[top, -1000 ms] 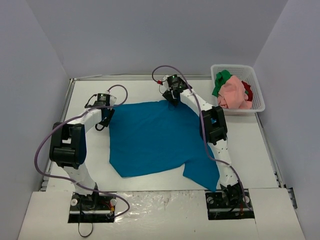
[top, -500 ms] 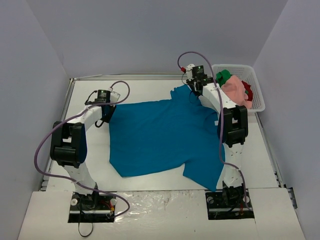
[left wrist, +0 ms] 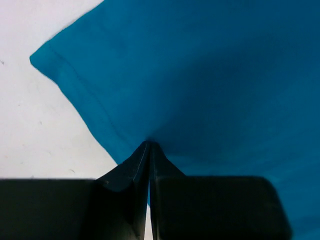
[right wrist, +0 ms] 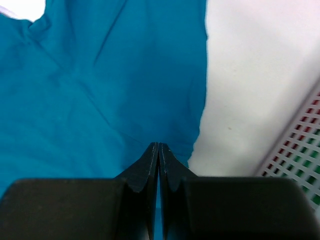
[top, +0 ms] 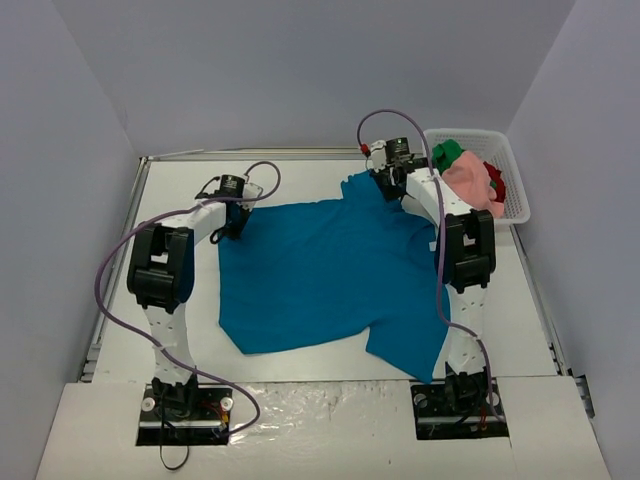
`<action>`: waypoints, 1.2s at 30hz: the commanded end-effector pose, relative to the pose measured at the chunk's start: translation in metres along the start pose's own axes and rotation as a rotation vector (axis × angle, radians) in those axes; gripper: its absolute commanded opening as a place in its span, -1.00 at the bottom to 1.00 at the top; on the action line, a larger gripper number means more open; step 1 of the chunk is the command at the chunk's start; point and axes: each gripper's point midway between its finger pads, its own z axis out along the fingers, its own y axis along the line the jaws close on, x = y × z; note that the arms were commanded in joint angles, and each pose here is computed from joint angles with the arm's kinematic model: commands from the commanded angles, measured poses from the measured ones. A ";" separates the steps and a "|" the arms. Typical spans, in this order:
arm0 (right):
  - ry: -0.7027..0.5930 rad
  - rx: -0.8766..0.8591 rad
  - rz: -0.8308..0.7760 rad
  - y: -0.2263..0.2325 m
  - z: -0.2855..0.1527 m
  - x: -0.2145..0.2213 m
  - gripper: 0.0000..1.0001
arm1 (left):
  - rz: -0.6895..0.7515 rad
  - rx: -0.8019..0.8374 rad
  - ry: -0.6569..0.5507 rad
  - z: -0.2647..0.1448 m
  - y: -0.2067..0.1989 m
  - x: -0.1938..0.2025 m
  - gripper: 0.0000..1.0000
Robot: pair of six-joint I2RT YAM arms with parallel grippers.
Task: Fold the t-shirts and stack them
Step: Flatten out the tshirt
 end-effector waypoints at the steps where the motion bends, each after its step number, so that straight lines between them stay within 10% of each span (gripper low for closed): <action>1: 0.028 -0.076 0.018 0.018 0.007 0.004 -1.00 | -0.021 -0.003 0.030 -0.005 -0.005 0.000 -0.95; 16: 0.123 -0.075 0.035 0.018 0.050 0.035 -1.00 | -0.016 -0.100 0.141 0.005 0.009 0.018 -0.95; 36: 0.090 0.148 0.147 -0.039 0.086 0.015 -1.00 | -0.008 -0.200 0.087 0.040 0.066 -0.081 -0.95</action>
